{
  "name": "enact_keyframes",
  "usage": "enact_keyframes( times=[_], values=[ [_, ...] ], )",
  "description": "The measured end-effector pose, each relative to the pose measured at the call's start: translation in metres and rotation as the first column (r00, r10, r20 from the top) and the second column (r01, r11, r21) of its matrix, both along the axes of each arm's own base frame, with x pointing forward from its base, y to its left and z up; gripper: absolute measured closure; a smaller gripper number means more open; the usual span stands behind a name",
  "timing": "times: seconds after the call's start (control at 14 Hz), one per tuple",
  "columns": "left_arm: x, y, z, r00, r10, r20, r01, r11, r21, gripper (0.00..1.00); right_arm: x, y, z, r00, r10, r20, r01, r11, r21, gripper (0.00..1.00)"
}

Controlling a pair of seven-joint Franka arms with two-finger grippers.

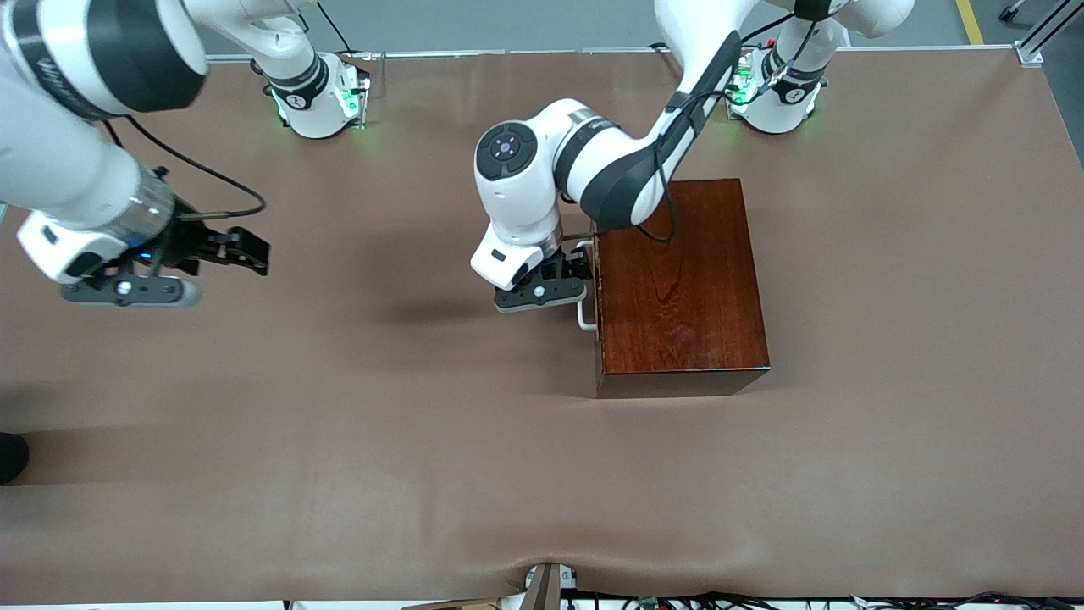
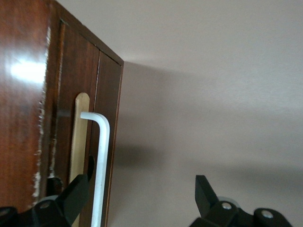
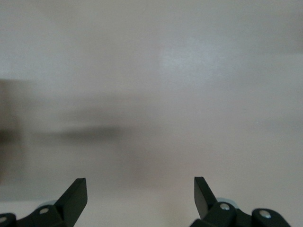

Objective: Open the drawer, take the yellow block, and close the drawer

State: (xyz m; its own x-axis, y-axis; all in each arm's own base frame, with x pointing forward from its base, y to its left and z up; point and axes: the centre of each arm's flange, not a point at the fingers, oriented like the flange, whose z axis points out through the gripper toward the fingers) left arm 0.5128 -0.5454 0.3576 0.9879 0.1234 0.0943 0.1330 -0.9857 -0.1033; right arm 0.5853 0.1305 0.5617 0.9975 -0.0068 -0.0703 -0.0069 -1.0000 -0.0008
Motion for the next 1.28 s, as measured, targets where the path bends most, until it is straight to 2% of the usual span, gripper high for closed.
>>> enact_keyframes(
  times=[0.36, 0.64, 1.28],
  values=[
    [-0.014, -0.009, -0.042, 1.000, -0.014, -0.012, 0.015, 0.995, 0.098, 0.00, 0.000, 0.007, -0.003, 1.000, 0.014, -0.003, -0.014, 1.000, -0.001, 0.00],
    [-0.015, -0.005, -0.050, 1.000, -0.015, -0.017, 0.018, 0.989, 0.148, 0.00, -0.004, 0.024, -0.007, 0.999, 0.043, -0.014, -0.043, 0.999, -0.004, 0.00],
    [-0.020, -0.005, -0.080, 0.999, -0.033, -0.038, 0.040, 0.978, 0.205, 0.00, 0.002, 0.008, -0.008, 0.999, 0.042, -0.009, -0.042, 0.999, -0.003, 0.00]
  ],
)
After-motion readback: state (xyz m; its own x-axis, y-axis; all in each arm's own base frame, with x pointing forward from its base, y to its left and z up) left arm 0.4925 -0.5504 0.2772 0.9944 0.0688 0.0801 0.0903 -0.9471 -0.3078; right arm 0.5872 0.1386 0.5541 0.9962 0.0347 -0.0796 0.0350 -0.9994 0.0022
